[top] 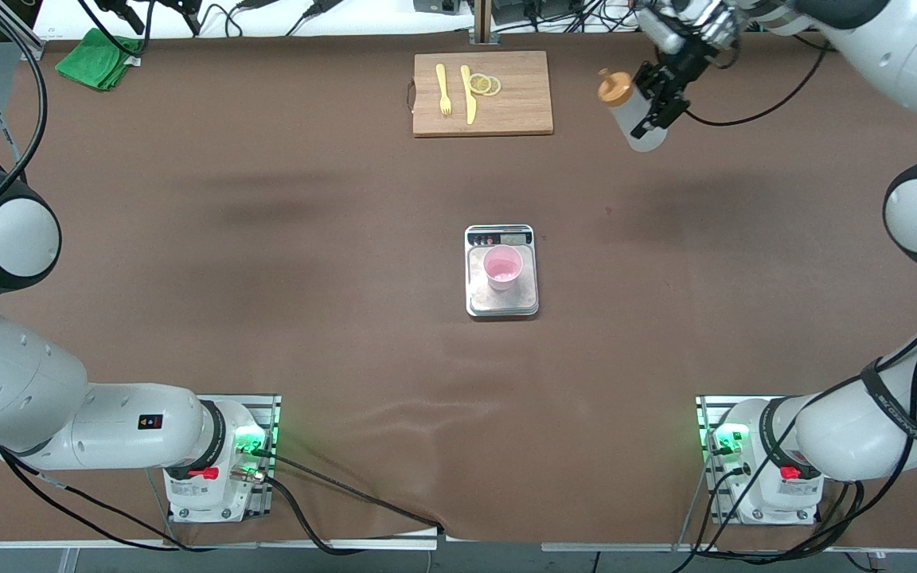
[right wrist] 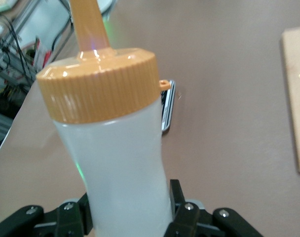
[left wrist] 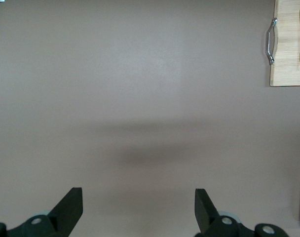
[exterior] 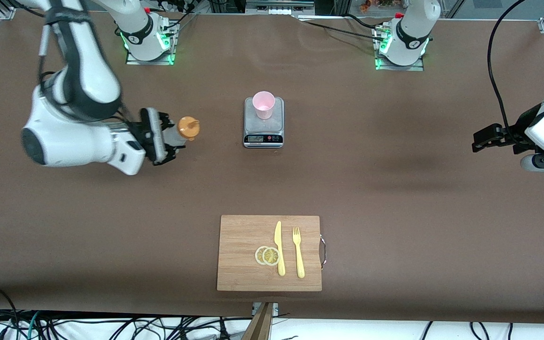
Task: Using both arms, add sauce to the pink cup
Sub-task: 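Carry the bottle back beside the scale with the right gripper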
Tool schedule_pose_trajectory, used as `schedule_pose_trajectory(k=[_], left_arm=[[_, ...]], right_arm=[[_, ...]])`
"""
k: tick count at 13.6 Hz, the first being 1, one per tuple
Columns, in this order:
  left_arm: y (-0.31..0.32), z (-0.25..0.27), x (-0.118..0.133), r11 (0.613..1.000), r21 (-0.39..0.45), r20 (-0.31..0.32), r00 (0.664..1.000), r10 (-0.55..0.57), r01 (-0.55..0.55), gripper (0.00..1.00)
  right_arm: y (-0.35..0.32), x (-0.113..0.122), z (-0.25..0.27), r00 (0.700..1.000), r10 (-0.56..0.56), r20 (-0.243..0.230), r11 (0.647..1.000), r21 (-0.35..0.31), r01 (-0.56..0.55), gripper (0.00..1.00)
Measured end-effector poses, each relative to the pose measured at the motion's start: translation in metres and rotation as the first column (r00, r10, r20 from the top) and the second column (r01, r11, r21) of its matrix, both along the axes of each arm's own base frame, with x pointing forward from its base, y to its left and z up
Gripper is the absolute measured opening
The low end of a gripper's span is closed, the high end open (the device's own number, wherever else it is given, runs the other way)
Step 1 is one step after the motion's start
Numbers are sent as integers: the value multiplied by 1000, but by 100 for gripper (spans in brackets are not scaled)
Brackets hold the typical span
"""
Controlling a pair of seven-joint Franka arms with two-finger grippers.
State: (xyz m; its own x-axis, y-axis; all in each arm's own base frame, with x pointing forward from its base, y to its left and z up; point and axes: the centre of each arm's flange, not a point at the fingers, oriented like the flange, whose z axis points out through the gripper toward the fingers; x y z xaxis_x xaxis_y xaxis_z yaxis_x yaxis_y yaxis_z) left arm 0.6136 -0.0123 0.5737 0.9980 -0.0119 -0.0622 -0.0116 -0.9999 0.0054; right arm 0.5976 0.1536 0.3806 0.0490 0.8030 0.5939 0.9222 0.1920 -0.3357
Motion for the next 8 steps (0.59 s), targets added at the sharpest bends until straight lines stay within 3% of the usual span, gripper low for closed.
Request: schedule_pose_trajectory(k=[2,4,8], left_arm=[[0,0,0,1000,0,0,1000,0,0,100],[0,0,0,1000,0,0,1000,0,0,100],[0,0,0,1000,0,0,1000,0,0,100]], right_arm=[[-45,2,-27,1000,-7,-13,989,145,9,58],[-88,2,-56,999,-15,-38,970,240,23,58],[-159,-12,-114,999,-3,-42,897,441,21,58]])
